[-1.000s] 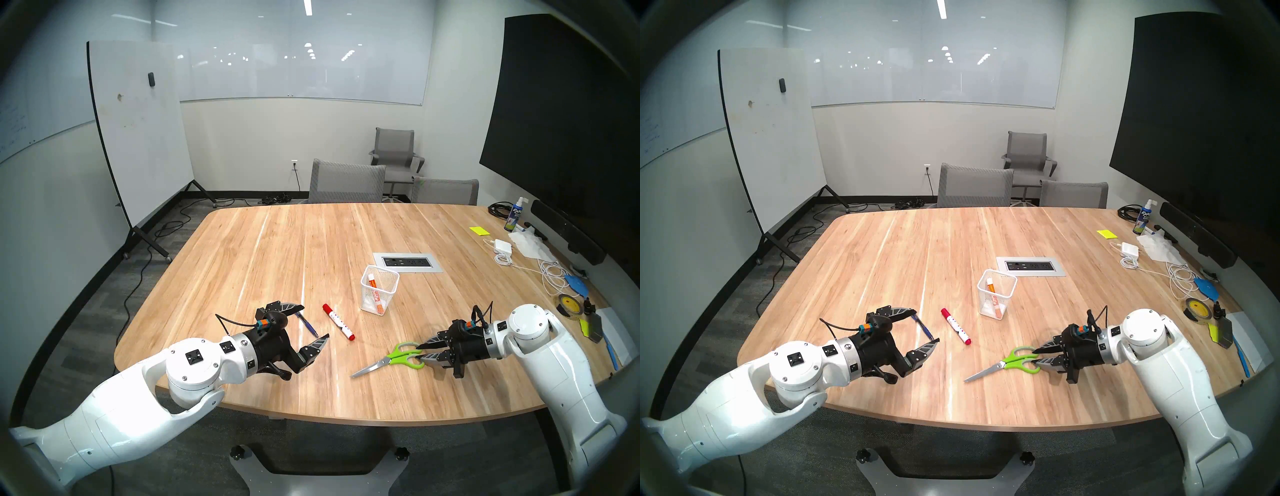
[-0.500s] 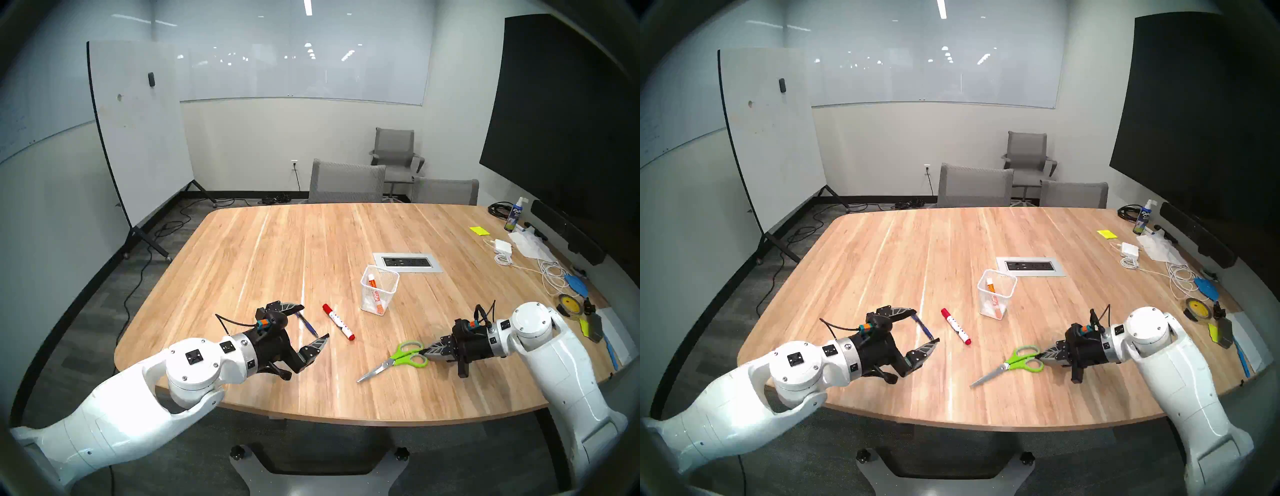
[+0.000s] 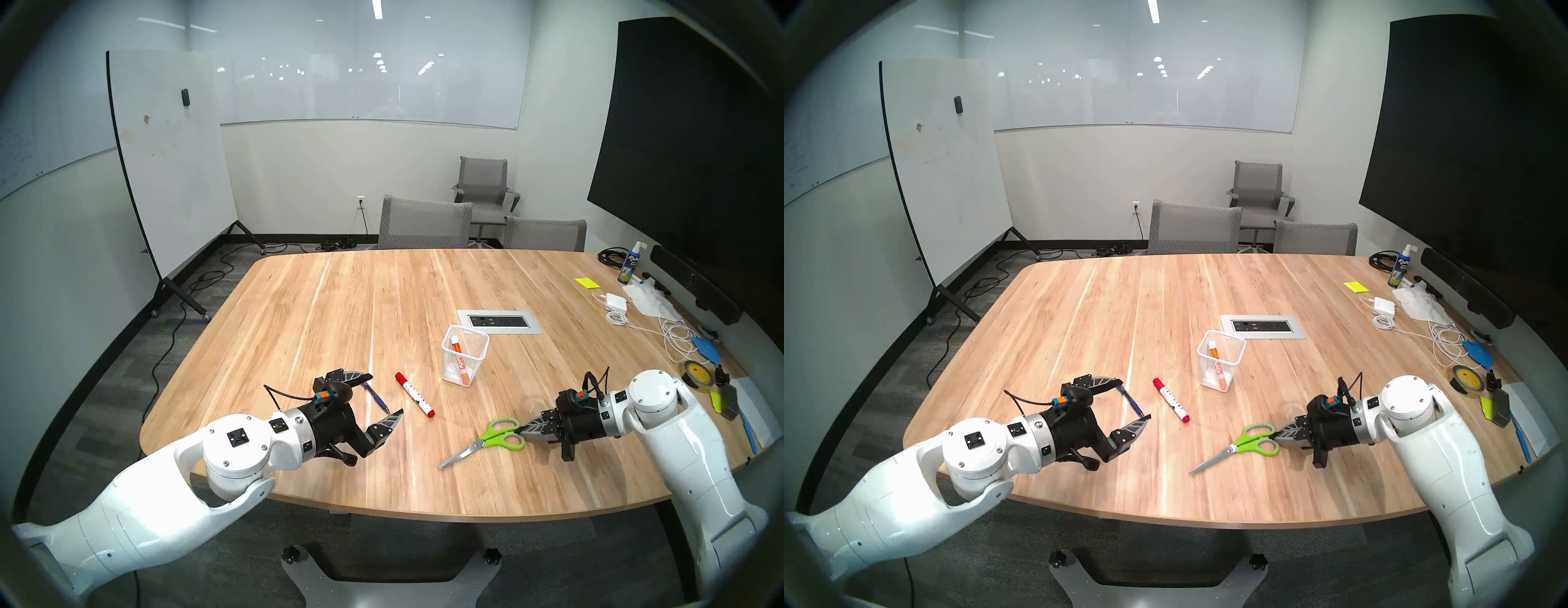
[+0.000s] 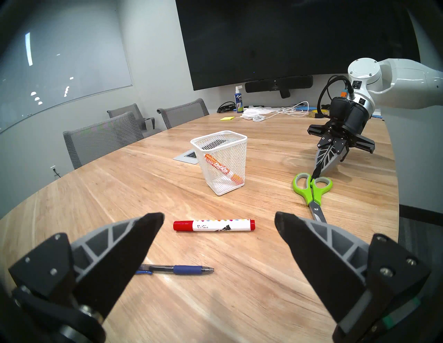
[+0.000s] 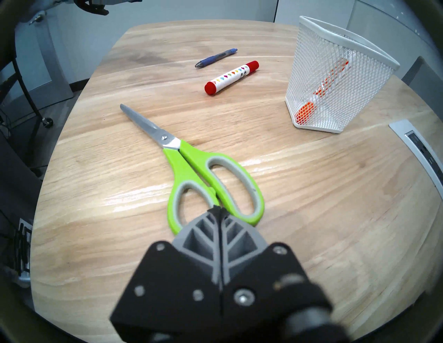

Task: Place the pen, the marker, and the scissors into the pen holder

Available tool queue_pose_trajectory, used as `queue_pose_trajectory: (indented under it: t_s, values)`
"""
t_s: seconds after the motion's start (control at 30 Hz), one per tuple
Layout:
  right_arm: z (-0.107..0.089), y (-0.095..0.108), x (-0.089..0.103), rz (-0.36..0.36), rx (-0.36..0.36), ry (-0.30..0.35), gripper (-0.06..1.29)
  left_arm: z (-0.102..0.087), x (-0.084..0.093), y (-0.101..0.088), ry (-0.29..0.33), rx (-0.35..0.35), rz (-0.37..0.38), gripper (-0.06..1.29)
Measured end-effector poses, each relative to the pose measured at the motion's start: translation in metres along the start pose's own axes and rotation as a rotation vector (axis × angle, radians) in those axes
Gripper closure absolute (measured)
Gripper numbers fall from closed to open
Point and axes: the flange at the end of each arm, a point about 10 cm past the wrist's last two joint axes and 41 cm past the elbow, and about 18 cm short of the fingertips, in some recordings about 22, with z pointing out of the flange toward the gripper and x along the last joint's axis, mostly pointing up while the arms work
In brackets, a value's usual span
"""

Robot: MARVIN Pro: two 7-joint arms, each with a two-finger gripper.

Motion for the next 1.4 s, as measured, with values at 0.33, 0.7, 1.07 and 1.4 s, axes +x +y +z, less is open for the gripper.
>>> queue_pose_trajectory:
  t_s: [0.33,0.7,1.07,1.4]
  values:
    - [-0.006,0.007,0.008,0.028,-0.010,0.023,1.07,0.000,0.000,0.000,0.000,0.000,0.000,-0.02]
    - [-0.006,0.014,0.013,0.050,-0.039,0.025,0.94,0.000,0.000,0.000,0.000,0.000,0.000,-0.02]
    - [-0.002,0.017,0.010,0.048,-0.065,-0.004,0.25,0.000,0.000,0.000,0.000,0.000,0.000,-0.02]
    - [0.002,0.018,0.010,0.045,-0.079,-0.014,0.12,0.000,0.000,0.000,0.000,0.000,0.000,-0.02]
